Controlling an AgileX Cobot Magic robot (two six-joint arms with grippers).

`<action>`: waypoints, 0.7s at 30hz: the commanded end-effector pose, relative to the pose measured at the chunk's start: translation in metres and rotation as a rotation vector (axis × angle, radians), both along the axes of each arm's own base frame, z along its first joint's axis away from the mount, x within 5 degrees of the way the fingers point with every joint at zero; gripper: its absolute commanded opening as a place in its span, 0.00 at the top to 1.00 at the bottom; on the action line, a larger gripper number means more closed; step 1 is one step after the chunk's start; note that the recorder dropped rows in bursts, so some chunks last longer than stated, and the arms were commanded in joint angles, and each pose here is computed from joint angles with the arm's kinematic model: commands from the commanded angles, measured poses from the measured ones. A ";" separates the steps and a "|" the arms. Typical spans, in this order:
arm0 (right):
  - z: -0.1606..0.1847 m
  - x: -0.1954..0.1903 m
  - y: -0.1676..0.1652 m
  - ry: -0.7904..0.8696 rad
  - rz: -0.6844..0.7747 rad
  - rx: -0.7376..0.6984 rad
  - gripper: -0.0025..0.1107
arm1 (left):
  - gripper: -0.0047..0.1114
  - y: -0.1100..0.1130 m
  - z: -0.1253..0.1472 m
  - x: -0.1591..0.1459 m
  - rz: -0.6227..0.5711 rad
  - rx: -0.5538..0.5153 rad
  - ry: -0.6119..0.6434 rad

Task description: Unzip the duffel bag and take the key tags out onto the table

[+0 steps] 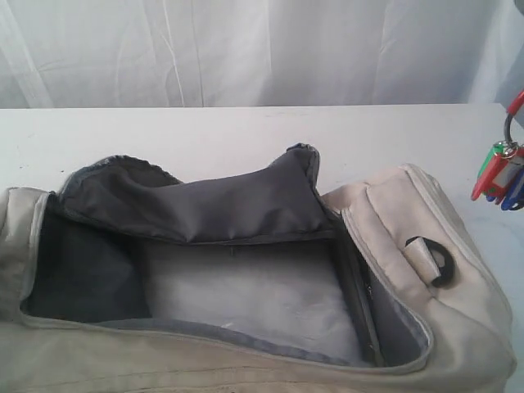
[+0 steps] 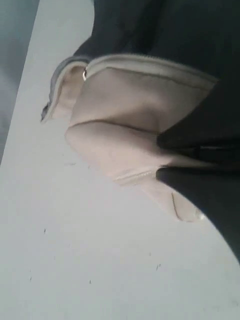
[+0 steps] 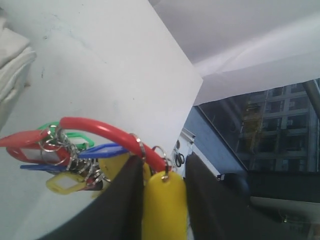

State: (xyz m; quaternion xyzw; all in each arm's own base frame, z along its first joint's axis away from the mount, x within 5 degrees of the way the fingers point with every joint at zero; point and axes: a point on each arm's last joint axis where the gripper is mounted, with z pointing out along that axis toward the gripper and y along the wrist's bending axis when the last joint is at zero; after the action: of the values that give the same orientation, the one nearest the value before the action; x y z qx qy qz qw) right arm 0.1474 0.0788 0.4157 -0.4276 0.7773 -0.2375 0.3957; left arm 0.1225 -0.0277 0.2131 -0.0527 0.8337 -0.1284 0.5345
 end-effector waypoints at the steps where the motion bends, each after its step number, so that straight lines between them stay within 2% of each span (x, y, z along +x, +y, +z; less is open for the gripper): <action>1: -0.002 -0.003 0.001 0.026 0.014 0.041 0.98 | 0.96 0.024 0.003 0.002 0.240 0.111 -0.047; 6: -0.012 0.000 0.006 0.050 0.028 0.025 0.98 | 0.96 0.036 0.018 0.004 0.370 0.183 -0.119; 14: -0.064 0.014 0.020 0.143 0.049 -0.107 0.98 | 0.96 0.055 0.047 0.003 0.604 0.246 -0.231; 18: -0.084 0.020 0.031 0.153 0.051 -0.063 0.98 | 0.96 0.056 0.048 0.003 0.621 0.252 -0.236; 21: -0.099 0.024 0.039 0.169 0.069 -0.032 0.98 | 0.96 0.053 0.047 0.004 0.584 0.241 -0.228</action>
State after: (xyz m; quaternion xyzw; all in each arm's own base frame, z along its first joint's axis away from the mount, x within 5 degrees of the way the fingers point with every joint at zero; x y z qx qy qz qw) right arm 0.1665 0.1118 0.3277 -0.4832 0.7876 -0.2130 0.3176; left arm 0.1274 0.0204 0.2478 -0.2059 0.7530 0.0940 0.6179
